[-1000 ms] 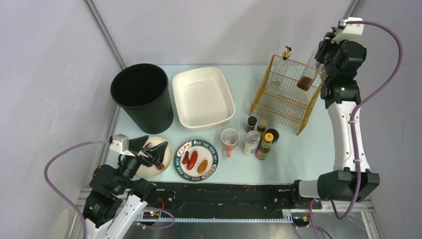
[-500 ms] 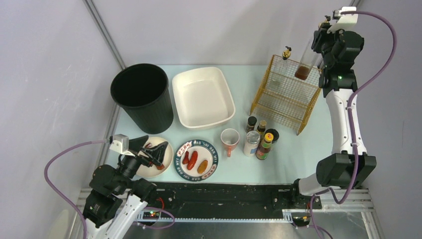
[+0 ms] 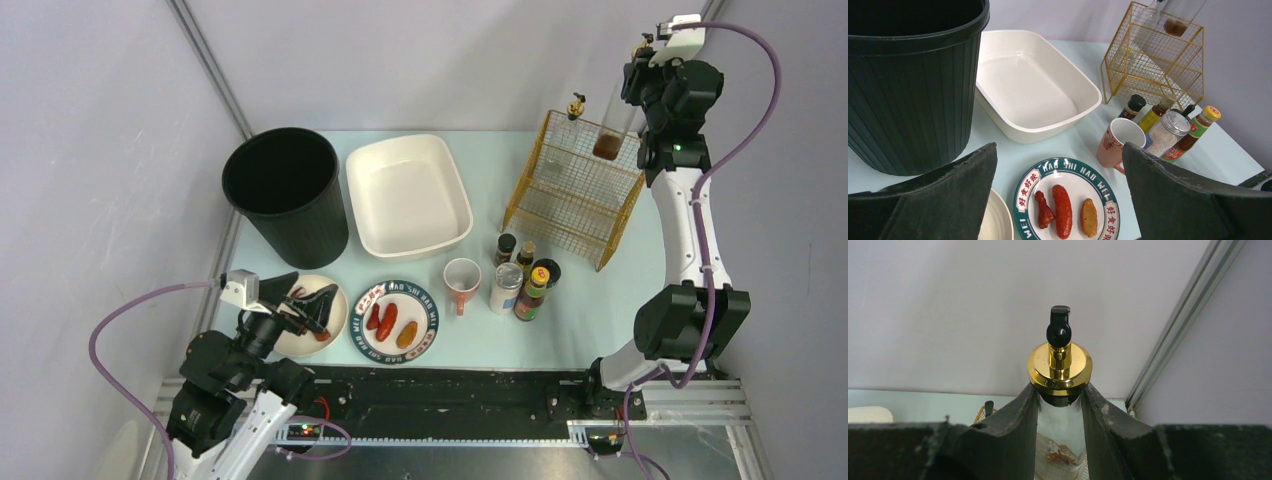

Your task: Clear the kitchen counter

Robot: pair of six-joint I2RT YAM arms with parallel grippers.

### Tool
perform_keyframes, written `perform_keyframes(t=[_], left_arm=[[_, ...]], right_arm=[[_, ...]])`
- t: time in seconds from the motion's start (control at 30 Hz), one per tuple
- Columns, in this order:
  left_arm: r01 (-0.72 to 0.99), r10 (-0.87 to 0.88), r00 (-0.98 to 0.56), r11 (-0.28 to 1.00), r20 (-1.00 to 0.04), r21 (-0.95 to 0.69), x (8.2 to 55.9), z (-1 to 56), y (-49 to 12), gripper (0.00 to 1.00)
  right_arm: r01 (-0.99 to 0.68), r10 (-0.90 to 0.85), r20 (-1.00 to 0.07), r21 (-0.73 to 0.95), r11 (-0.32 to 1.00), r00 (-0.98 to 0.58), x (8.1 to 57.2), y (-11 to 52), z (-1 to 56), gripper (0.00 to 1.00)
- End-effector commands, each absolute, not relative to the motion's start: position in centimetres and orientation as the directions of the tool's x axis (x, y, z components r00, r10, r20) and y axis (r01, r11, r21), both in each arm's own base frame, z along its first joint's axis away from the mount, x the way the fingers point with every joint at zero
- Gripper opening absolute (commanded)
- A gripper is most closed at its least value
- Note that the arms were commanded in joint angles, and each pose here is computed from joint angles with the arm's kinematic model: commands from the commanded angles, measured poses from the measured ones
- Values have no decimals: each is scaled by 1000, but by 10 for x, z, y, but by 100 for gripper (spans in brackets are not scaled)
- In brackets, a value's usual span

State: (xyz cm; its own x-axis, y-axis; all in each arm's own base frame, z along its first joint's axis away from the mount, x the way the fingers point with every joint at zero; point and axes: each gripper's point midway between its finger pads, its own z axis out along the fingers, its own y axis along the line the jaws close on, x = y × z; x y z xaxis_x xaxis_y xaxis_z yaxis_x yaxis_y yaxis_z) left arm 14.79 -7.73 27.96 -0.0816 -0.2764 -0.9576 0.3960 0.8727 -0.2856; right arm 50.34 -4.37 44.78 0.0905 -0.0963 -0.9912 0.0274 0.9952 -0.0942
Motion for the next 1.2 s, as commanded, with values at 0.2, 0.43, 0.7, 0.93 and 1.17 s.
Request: perform_keyframes(t=[0.2,0.43,0.7,0.93,1.17], left_arm=[[411,-260,-68,873,-963,-265,151,282,-80,98],[418,-259,-71,869,-963,-264,151,282,-82,98],[420,-262,-65,868,-963,-264,149,283,-81,98],[422,-262,-60,868,-963,-262,149,284,-81,98],[418,-264,-58,870,-963,-264,149,284,-80,98]], right_arm=[[38,-144,-957,-139,990,250,497,-44,469,0],[26,-117,-974,-114,993,195,501,-44,427,0],[12,-60,-991,-59,998,121,503,-41,392,0],[24,-24,-999,-23,999,42,507,-43,355,0],[30,-14,-1000,-14,999,-11,510,-44,335,0]])
